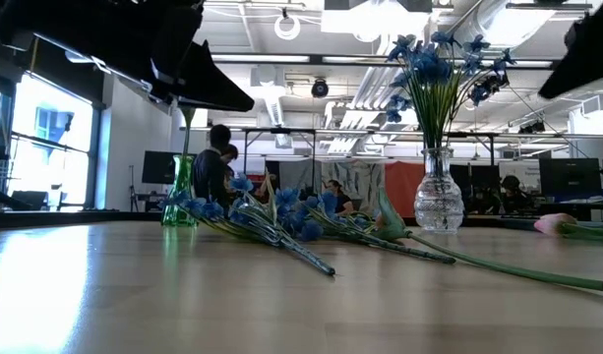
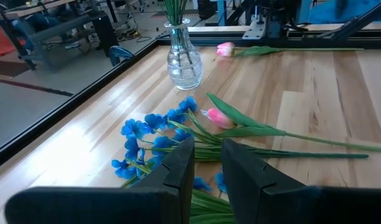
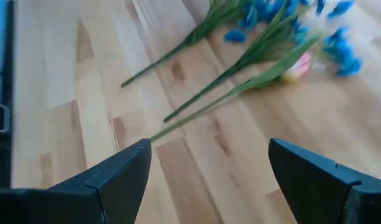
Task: Sort flowers into vase by color
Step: Put the right blue flowers into the transparent vase
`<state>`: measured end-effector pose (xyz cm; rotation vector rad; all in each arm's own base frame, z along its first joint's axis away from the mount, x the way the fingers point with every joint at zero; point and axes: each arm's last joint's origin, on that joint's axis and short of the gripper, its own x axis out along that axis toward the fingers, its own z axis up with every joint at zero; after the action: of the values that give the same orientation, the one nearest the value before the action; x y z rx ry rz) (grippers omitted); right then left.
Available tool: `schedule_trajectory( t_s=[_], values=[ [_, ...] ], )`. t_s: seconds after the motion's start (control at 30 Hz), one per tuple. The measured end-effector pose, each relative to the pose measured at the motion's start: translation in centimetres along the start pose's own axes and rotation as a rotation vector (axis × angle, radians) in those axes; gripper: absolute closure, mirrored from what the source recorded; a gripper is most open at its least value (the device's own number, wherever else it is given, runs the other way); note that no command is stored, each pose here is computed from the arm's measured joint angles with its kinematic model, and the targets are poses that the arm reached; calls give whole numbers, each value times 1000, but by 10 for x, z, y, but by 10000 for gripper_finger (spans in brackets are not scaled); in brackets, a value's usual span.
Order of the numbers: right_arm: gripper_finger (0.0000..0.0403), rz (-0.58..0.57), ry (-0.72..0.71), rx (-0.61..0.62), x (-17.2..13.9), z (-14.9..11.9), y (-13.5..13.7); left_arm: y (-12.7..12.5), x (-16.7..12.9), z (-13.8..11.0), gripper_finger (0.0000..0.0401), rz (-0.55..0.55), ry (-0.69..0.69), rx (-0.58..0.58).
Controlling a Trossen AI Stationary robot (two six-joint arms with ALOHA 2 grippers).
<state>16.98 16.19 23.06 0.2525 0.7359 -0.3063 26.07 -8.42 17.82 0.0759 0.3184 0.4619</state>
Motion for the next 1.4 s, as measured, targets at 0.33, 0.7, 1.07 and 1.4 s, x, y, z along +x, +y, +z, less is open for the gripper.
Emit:
schedule_trajectory(
  t_s=[0.33,0.7,1.07,1.4],
  values=[
    [85,-1,-3,31,80,1,28,-8,-8,-1,335,-48,-2,-41],
    [85,79,-124,38,155,56,21,-35,-46,-14,335,-116,7,-156],
    [86,-311,150,118,204,62,2,-38,-55,-19,335,-79,7,-232],
    [223,-286,239,157,221,59,-10,-36,-48,-23,335,-48,16,-226]
  ],
)
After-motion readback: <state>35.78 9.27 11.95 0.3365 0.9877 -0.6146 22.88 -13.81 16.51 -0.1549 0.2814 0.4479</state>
